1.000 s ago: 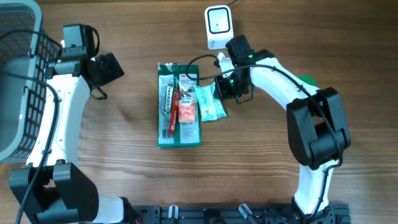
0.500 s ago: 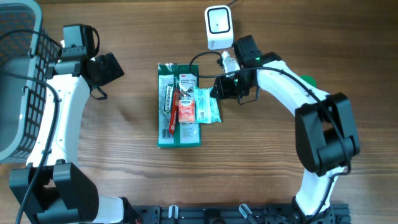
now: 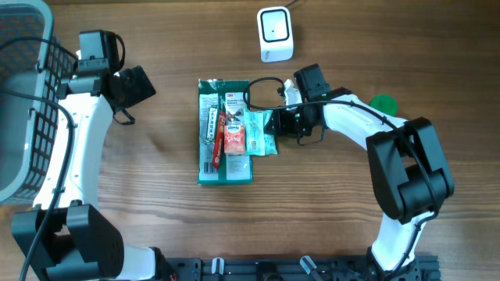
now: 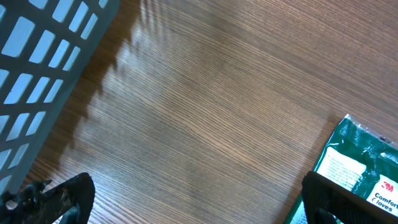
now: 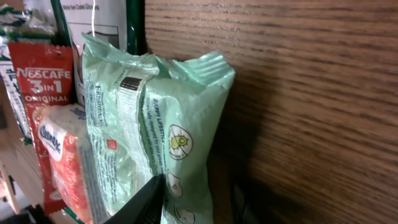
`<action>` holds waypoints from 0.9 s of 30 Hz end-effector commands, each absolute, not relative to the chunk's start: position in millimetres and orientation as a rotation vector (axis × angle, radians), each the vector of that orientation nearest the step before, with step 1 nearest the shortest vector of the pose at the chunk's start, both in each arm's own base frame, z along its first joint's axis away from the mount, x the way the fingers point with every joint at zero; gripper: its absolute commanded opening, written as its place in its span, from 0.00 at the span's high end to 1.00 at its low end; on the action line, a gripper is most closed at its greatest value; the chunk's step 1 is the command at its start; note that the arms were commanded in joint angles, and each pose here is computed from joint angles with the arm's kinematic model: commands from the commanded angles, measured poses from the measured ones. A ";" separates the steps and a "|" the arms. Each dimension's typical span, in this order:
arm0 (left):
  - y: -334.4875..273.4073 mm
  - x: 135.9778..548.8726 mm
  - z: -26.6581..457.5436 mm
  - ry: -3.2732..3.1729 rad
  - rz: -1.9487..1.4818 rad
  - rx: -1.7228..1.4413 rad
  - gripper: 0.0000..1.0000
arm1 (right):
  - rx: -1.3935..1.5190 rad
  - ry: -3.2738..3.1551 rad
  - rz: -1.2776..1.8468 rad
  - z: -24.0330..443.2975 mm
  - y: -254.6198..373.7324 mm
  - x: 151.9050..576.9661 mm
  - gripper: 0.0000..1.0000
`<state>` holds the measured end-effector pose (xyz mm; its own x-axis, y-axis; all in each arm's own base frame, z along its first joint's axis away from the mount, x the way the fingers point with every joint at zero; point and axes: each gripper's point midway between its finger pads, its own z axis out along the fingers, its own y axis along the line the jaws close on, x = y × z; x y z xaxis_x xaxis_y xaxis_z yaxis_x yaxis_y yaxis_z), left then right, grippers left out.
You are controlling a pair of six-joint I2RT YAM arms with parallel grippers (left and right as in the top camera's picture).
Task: Scan the item barcode
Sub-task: 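Reach the right gripper to the mint-green wipe pack and grasp it, then pull the wipe pack rightward off the glove package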
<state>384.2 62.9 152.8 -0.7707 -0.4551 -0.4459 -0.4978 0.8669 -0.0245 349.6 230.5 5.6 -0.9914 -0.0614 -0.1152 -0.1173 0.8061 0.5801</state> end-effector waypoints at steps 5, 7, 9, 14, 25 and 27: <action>67.0 385.7 159.6 2.577 0.145 -0.688 0.00 | -0.121 2.804 1.167 27.5 244.4 355.1 0.62; 67.0 385.7 159.6 2.577 0.145 -0.688 0.00 | -0.127 2.808 1.152 26.1 242.2 355.0 0.62; 67.0 385.7 159.6 2.577 0.145 -0.687 0.00 | -0.120 2.818 1.103 20.8 239.4 356.4 0.63; 67.1 385.6 159.6 2.577 0.145 -0.688 0.00 | -0.149 2.838 1.026 12.3 244.5 352.4 0.63; 67.1 385.6 159.6 2.577 0.145 -0.688 0.00 | -0.136 2.862 0.874 6.2 229.5 355.3 0.73; 67.1 385.6 159.6 2.577 0.145 -0.688 0.00 | -0.122 2.863 0.860 12.1 216.6 357.1 0.72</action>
<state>384.2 62.9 152.8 -0.7707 -0.4551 -0.4459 -0.4978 0.8669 -0.0245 350.6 243.8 8.2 -0.9887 -0.0528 -0.1401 -0.1260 0.7988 0.5882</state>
